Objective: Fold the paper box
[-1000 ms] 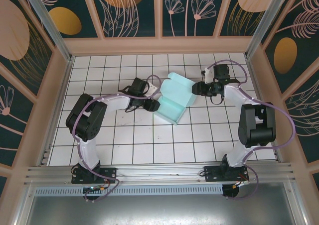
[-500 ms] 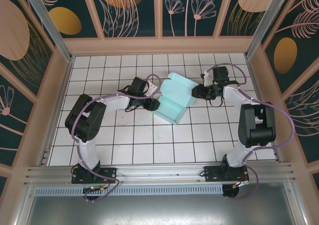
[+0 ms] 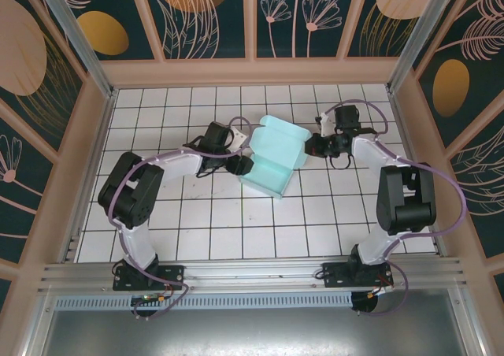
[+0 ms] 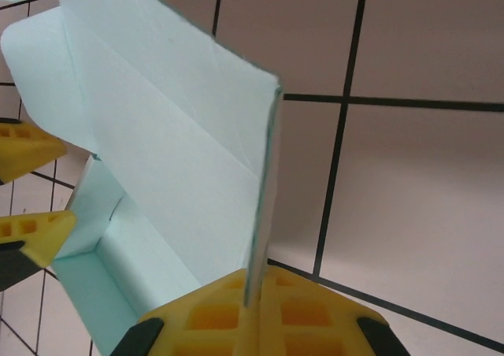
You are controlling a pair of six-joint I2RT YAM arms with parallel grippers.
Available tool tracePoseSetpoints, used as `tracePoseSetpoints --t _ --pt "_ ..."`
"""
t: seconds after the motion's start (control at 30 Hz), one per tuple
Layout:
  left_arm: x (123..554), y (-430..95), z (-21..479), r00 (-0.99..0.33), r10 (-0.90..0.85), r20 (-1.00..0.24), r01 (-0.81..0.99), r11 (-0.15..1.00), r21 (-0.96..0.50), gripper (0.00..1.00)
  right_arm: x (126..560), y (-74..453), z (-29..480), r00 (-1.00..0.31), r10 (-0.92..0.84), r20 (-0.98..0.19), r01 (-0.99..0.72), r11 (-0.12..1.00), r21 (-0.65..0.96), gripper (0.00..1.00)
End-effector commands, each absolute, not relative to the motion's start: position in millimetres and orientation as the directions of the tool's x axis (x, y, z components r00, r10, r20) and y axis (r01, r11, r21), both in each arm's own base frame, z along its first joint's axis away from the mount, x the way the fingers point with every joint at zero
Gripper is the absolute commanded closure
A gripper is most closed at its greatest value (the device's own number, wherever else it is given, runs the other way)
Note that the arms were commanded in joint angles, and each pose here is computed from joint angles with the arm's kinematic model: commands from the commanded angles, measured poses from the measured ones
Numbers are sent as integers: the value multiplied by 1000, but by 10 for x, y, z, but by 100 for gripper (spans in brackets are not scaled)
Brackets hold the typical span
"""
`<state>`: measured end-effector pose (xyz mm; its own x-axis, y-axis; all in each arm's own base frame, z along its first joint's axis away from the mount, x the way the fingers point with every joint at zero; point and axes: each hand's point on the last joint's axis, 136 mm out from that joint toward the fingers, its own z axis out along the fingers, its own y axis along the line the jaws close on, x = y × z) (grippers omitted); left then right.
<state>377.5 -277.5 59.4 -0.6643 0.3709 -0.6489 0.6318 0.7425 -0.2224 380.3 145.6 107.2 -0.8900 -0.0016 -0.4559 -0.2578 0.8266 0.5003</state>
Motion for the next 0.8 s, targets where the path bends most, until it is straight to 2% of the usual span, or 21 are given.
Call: tracePoseSetpoints --t 0.0,0.13,0.27,0.37,0.53,0.77 --pt "3933 -2881 1192 -595 227 -771 613 748 -253 24 3820 1467 1252 -801 -108 -589 -374 858 352 100" --pt "4025 -2935 1476 -608 171 -776 588 754 -294 24 3827 1504 1412 -704 -218 -676 -451 872 188 100" --pt "4061 -2900 1454 -670 203 -714 545 788 -287 36 3827 1532 1567 -634 -300 -713 -489 869 69 100" --pt "4022 -2892 1394 -695 247 -675 550 787 -278 42 3813 1571 1663 -605 -321 -729 -514 856 50 100" --pt "4032 -2848 1331 -712 274 -647 540 803 -254 61 3781 1596 1699 -585 -343 -735 -534 845 31 100" --pt "4001 -3014 1306 -723 293 -625 579 751 -317 62 3748 1649 1720 -576 -349 -739 -549 835 34 100"
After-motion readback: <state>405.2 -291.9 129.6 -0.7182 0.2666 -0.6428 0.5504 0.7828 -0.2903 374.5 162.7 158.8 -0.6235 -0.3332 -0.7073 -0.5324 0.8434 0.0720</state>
